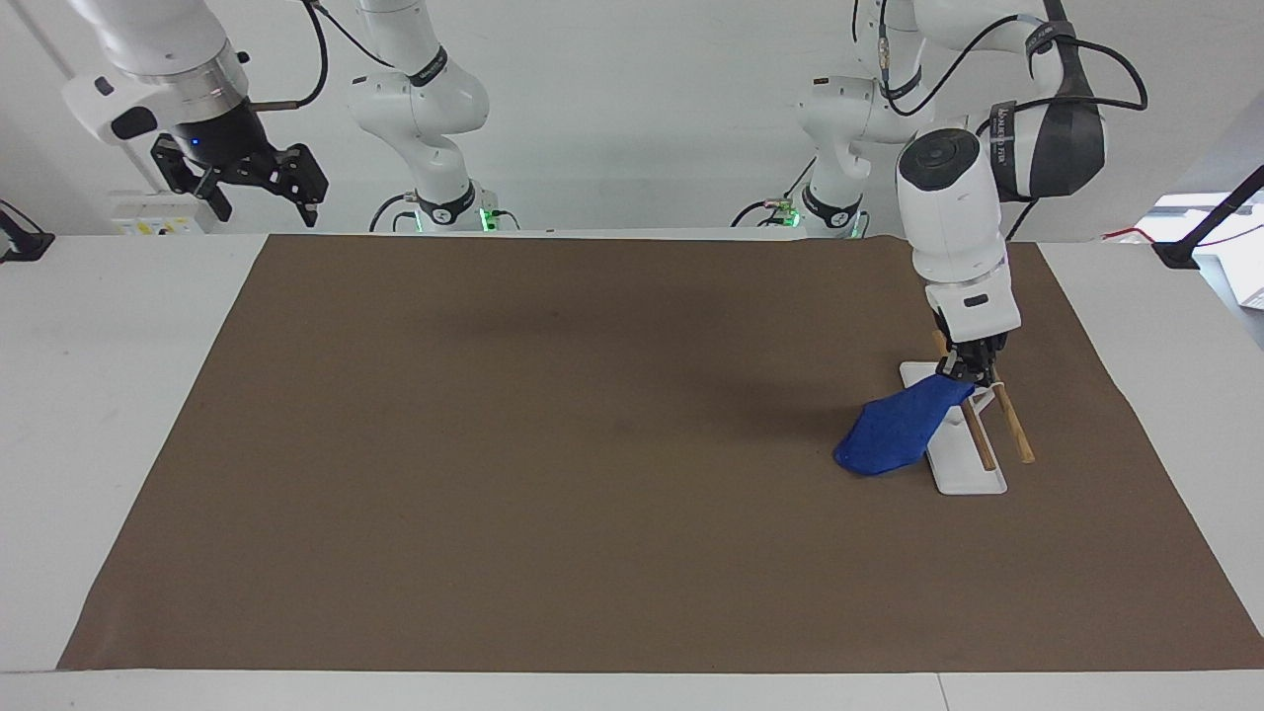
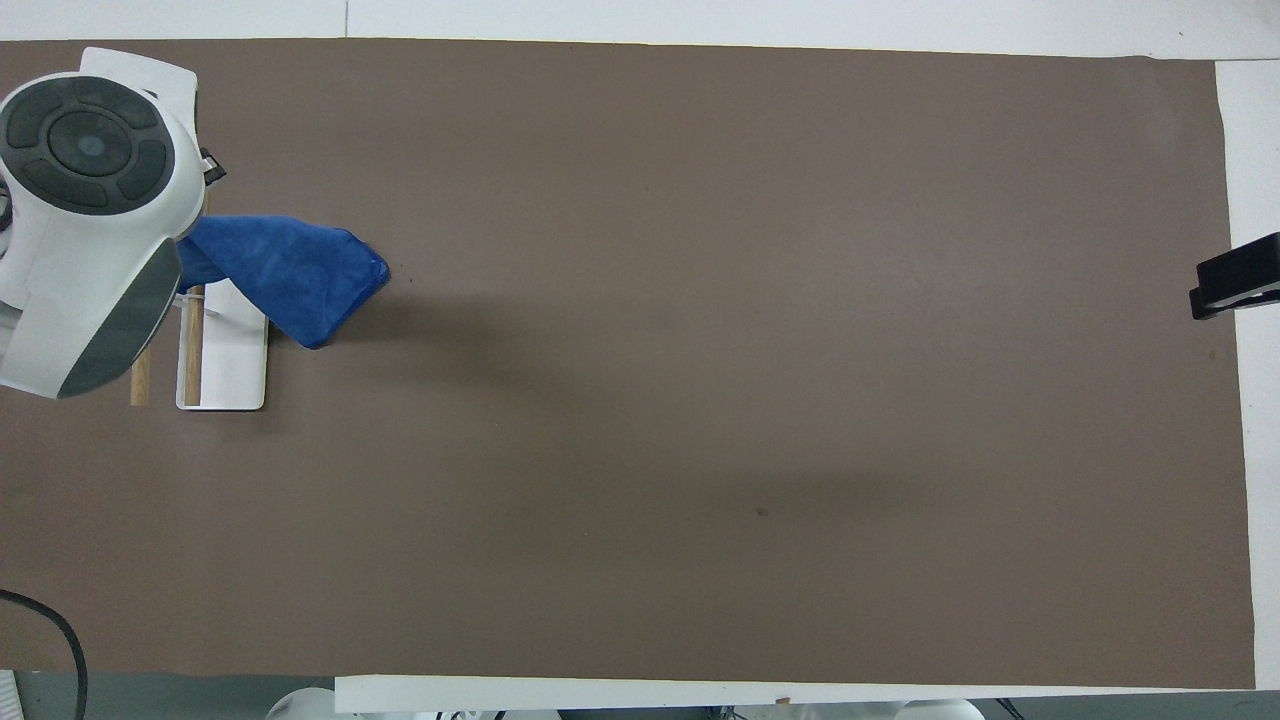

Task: Right arm passes towel to left arm to hang
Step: 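Drape the towel over the wooden rods with the left gripper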

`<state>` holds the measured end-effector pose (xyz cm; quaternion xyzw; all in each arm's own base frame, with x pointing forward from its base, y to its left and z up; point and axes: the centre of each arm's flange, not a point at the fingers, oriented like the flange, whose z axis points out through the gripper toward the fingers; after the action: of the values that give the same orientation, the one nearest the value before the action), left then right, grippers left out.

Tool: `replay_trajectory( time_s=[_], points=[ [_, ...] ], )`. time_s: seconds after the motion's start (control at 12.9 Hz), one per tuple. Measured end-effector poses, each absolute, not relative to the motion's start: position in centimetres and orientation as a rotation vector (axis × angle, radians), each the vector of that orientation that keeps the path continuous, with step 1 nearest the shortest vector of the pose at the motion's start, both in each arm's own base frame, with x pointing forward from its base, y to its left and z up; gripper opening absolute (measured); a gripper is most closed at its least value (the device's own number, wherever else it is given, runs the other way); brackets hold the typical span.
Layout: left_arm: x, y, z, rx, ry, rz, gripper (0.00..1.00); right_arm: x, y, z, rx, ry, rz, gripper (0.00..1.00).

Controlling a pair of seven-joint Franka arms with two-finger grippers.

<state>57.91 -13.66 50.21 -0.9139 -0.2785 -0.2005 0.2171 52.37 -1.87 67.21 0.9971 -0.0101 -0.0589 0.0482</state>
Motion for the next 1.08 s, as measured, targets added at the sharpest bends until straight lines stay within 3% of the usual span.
replay_trajectory(
  time_s=[0.7, 1.08],
  points=[
    [59.2, -9.4, 51.4, -2.302, -0.622, -0.718, 0.02, 51.1, -2.5, 66.0, 3.037, -0.028, -0.24, 1.0],
    [58.3, -5.0, 47.8, -2.34, -0.613, -0.696, 0.02, 51.2, -2.6, 65.7, 3.038, 0.008, -0.252, 1.0]
  ],
)
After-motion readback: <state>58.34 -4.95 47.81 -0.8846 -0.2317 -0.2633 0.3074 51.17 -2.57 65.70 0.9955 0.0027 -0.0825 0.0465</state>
